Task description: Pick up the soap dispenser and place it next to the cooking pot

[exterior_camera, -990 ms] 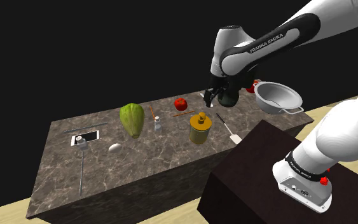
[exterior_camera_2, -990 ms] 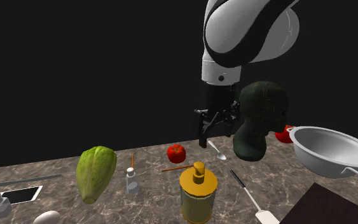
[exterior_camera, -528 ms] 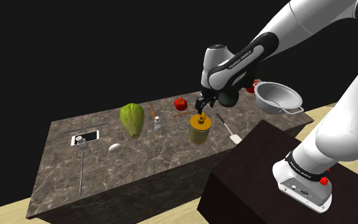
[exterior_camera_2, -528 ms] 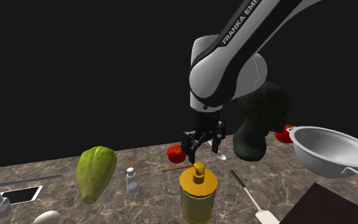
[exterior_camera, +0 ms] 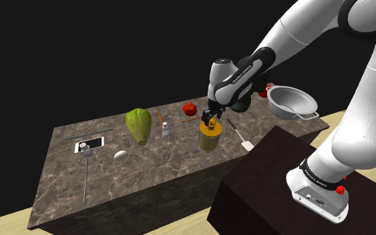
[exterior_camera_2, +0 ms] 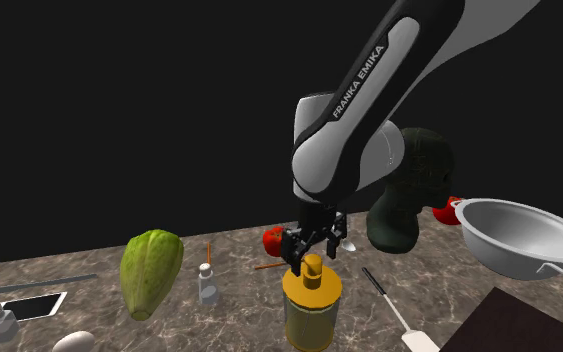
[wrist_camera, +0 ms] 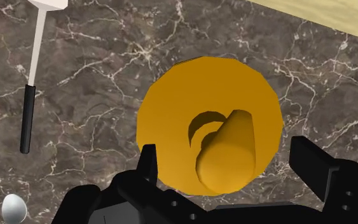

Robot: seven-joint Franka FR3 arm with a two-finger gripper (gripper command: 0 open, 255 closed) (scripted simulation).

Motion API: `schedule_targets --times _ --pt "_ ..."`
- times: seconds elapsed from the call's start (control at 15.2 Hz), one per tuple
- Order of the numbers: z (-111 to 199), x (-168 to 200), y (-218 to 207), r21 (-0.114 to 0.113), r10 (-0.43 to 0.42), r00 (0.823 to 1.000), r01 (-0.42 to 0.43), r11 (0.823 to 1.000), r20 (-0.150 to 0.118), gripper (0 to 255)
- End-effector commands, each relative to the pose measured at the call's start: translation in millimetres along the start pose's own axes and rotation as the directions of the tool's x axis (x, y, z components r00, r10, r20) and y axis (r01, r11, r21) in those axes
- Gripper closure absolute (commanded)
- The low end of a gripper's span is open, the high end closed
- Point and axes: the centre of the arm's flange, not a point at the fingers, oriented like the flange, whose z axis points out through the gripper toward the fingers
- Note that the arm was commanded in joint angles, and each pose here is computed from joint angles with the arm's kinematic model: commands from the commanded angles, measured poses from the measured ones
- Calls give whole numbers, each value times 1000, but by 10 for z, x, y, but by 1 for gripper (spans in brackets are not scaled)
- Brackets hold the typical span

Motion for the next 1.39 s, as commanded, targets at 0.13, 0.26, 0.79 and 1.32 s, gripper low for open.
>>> schedule_targets --times 0.13,0.26,0.79,1.32 --pt "140 14 4 0 0 1000 0 1000 0 0" --pt "140 14 4 0 0 1000 0 1000 0 0" --pt "140 14 4 0 0 1000 0 1000 0 255" --pt "35 10 3 0 0 1000 0 1000 0 255"
